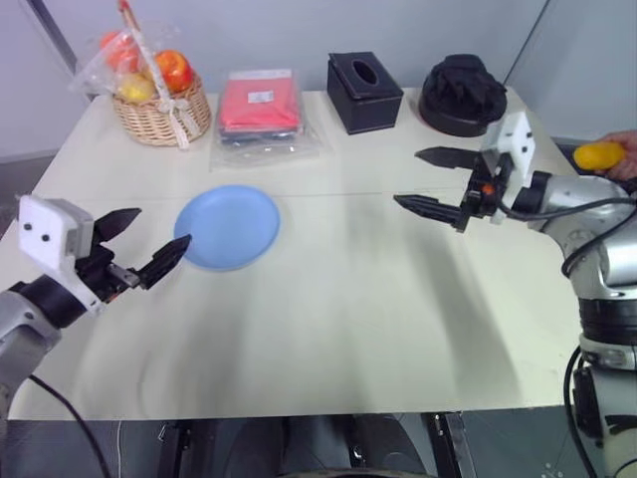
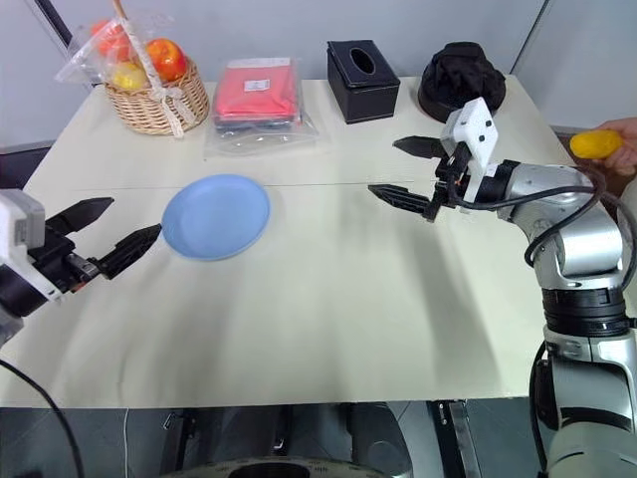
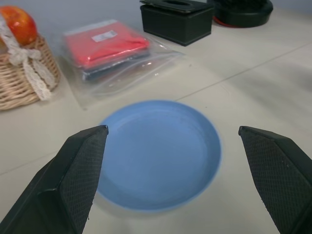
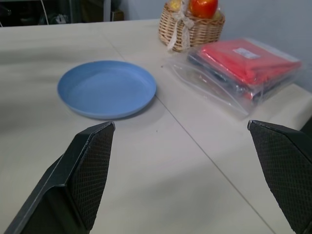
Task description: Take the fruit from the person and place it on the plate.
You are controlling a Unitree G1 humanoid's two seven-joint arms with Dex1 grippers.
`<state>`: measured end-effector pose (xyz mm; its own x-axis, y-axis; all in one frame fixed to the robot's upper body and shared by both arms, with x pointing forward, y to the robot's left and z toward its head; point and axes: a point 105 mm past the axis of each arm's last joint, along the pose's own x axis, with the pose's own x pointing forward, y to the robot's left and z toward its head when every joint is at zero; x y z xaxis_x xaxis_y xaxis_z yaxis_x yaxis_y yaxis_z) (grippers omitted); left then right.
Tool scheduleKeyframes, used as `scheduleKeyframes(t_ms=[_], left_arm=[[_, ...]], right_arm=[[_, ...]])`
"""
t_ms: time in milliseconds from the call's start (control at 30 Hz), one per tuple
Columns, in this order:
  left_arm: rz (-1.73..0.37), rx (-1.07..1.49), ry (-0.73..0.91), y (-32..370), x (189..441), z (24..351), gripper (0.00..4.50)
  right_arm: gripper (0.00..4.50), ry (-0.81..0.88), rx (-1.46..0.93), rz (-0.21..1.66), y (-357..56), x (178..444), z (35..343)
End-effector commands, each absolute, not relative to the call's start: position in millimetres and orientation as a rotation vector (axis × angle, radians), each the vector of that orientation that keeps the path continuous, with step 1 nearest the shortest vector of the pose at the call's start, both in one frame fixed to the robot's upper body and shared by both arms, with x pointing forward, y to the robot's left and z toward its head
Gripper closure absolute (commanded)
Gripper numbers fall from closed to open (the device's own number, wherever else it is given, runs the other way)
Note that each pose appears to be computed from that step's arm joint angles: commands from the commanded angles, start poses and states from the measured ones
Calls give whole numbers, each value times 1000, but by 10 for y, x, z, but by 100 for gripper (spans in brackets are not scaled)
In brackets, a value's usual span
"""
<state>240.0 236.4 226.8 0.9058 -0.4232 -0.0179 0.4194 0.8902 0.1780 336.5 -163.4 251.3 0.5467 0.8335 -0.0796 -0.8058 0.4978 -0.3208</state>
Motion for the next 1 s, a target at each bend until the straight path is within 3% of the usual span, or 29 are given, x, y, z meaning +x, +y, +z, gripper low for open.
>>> scheduleKeyframes(t_ms=[33,333,1000], left_arm=[[-448,193,-48,2338,2352,2367,0],[-466,160,-92,2282,2410,2472,0],[-500,176,-41,2207,2413,2357,0]], right_arm=[[3,-129,-340,984,-1679,3344,2639],[3,-111,-330,975,-1685,3342,2583],[3,-104,-325,960,-1679,3304,2558]])
